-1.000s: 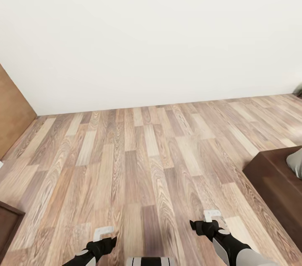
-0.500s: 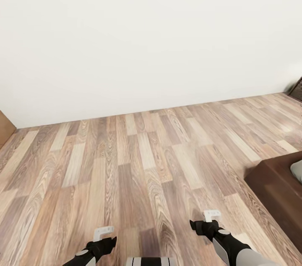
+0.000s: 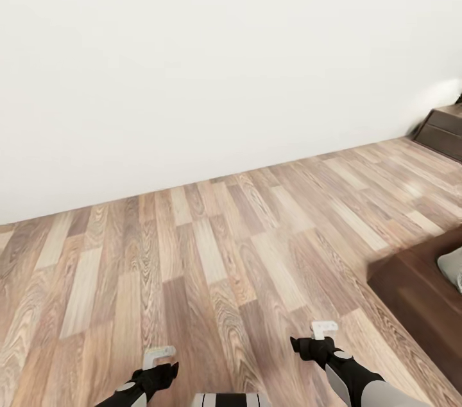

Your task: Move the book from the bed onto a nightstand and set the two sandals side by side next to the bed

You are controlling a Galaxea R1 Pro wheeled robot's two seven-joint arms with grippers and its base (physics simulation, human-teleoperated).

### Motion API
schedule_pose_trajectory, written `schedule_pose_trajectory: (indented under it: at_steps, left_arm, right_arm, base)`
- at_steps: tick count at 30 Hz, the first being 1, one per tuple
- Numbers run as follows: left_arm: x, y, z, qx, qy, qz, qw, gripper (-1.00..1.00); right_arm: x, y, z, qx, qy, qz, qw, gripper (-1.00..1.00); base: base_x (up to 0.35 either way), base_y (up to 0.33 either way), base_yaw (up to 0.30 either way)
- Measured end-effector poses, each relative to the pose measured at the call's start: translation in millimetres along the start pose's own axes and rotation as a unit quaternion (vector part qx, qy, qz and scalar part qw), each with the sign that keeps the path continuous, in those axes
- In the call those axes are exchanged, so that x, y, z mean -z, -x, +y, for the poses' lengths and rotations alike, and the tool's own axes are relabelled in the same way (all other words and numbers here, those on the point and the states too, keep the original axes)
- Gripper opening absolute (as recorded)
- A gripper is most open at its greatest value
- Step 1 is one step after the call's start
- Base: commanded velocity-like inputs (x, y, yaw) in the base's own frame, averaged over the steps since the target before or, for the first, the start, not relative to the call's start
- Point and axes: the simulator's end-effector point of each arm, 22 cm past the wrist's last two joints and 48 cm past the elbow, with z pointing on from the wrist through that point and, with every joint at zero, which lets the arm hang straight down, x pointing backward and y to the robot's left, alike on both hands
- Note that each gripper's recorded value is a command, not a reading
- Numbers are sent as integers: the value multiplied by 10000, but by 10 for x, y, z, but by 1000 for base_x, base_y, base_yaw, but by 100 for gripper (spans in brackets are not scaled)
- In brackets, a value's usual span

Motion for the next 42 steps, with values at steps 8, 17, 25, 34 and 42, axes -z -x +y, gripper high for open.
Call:
schedule_pose_trajectory:
  at_steps: [8, 17, 25, 34, 42]
  left_arm:
    - [0, 1, 4, -1, 3, 0, 10000, 100]
    - [0, 0, 4, -1, 2, 0, 10000, 100]
    - [0, 1, 5, -1, 3, -1, 10000, 100]
    - [0, 0, 2, 0, 2, 0, 10000, 100]
    - [0, 1, 6, -1, 4, 0, 10000, 100]
  right_arm:
    - [0, 2, 0, -2, 0, -4, 10000, 100]
    - [0, 2, 0, -2, -1, -5, 10000, 100]
    - [0, 2, 1, 0, 2, -5, 10000, 100]
    - [0, 6, 0, 0, 0, -10, 10000, 100]
    - [0, 5, 0, 5, 0, -10, 10000, 100]
  base:
    - [333, 100, -273]
    - [333, 106, -273]
    - [331, 140, -273]
    - [317, 177, -273]
    - [313, 149, -273]
